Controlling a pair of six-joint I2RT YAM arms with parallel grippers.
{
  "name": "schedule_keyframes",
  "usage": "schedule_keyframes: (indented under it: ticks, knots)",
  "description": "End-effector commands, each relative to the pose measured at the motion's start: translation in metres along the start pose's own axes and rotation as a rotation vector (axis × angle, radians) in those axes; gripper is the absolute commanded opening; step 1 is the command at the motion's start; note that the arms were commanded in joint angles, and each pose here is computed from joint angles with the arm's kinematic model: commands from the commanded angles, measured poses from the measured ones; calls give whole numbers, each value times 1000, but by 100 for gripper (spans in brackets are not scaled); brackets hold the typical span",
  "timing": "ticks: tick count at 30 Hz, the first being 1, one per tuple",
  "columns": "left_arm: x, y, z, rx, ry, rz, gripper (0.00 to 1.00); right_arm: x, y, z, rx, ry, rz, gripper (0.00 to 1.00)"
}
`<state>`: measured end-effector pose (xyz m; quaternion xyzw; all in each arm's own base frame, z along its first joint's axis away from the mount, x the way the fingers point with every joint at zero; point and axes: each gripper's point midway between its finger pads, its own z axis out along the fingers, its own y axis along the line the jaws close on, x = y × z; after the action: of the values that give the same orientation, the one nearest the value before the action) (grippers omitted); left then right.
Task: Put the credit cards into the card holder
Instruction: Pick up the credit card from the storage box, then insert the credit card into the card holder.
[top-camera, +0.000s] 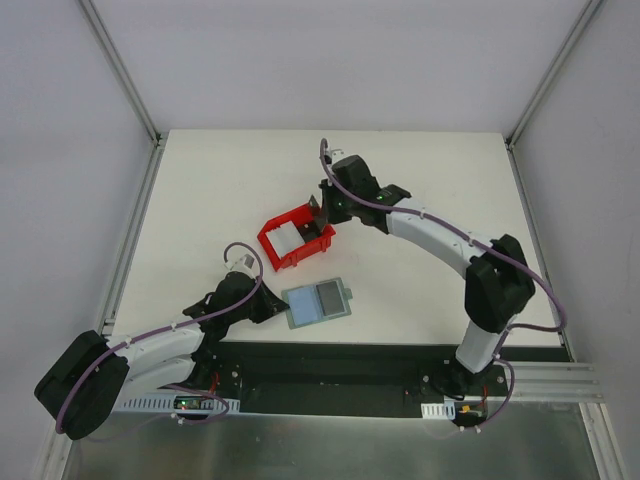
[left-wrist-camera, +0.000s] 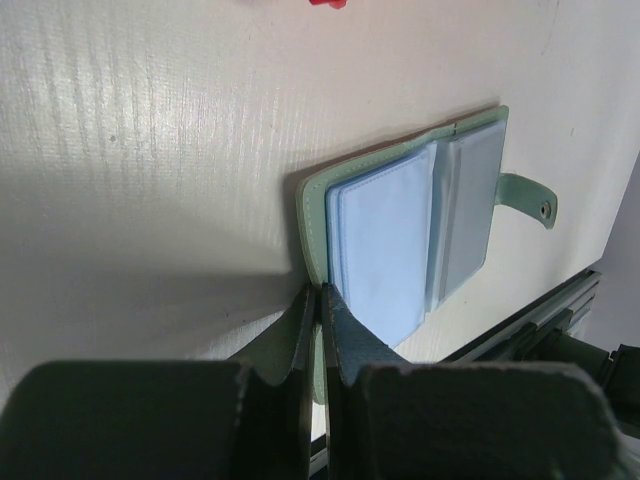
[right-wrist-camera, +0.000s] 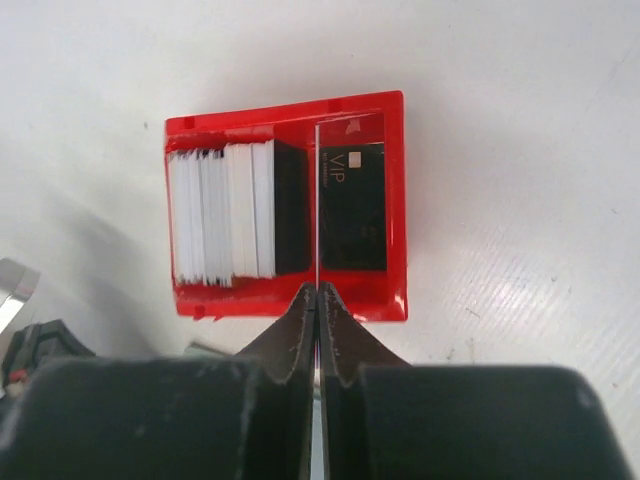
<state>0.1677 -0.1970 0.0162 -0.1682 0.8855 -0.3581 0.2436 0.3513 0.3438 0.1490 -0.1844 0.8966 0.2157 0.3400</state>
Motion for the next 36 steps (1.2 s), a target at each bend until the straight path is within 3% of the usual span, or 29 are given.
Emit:
schedule_keyframes:
  ticks: [1,9,19,36]
  knots:
    - [2,6,-1,-22,16,18,0,-27,16,-49,-86,-144,46,0]
    - [3,4,-2,-19,25,22,0,35,39,-85,-298,-171,291,0]
    - [5,9,-3,-30,27,7,0,154,56,-70,-357,-72,455,0]
    - [7,9,-1,-33,34,-3,0,205,42,-35,-304,20,467,1]
